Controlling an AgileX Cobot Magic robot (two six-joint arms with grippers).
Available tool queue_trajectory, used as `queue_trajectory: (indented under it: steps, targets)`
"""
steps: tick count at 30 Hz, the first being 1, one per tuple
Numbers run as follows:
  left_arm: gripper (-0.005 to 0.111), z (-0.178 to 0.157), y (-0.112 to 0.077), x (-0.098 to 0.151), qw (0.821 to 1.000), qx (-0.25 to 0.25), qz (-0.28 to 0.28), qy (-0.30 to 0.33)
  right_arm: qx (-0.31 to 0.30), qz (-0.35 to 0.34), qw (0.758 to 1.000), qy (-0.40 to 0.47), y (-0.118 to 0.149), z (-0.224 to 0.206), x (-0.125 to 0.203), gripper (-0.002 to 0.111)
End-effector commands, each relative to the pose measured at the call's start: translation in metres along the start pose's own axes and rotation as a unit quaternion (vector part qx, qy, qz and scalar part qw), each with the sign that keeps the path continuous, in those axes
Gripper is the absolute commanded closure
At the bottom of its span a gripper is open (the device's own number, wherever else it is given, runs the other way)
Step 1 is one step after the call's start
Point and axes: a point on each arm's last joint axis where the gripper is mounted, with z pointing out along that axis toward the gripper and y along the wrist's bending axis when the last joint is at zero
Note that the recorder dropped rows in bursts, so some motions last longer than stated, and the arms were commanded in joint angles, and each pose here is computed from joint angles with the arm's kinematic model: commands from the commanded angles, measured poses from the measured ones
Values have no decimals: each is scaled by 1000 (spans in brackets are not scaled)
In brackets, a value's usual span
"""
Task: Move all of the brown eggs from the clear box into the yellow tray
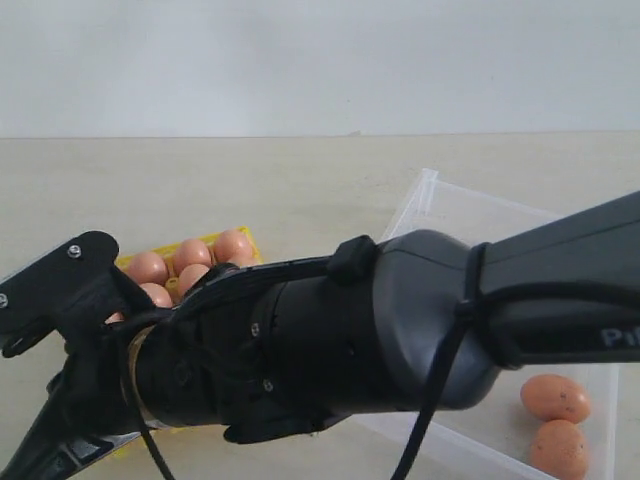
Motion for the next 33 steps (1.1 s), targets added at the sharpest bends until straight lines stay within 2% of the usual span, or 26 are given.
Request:
queue_trajectory:
  steps: [1, 7, 22, 27, 33]
  targets:
    - [103, 0, 0, 0, 1000, 2, -4, -4, 44, -2, 998, 36, -9, 7, 11, 109]
    - [103, 0, 0, 0, 1000, 2, -4, -4, 31, 5, 999, 40, -7, 15, 17, 109]
    - [103, 0, 0, 0, 1000, 2, -4, -4, 45, 16, 997, 64, -10, 23, 29, 109]
    - [103, 0, 0, 0, 1000, 2, -4, -4, 49, 53, 995, 64, -10, 23, 29, 109]
    - [103, 0, 0, 0, 1000, 2, -4, -3, 49, 55, 995, 64, -10, 23, 29, 109]
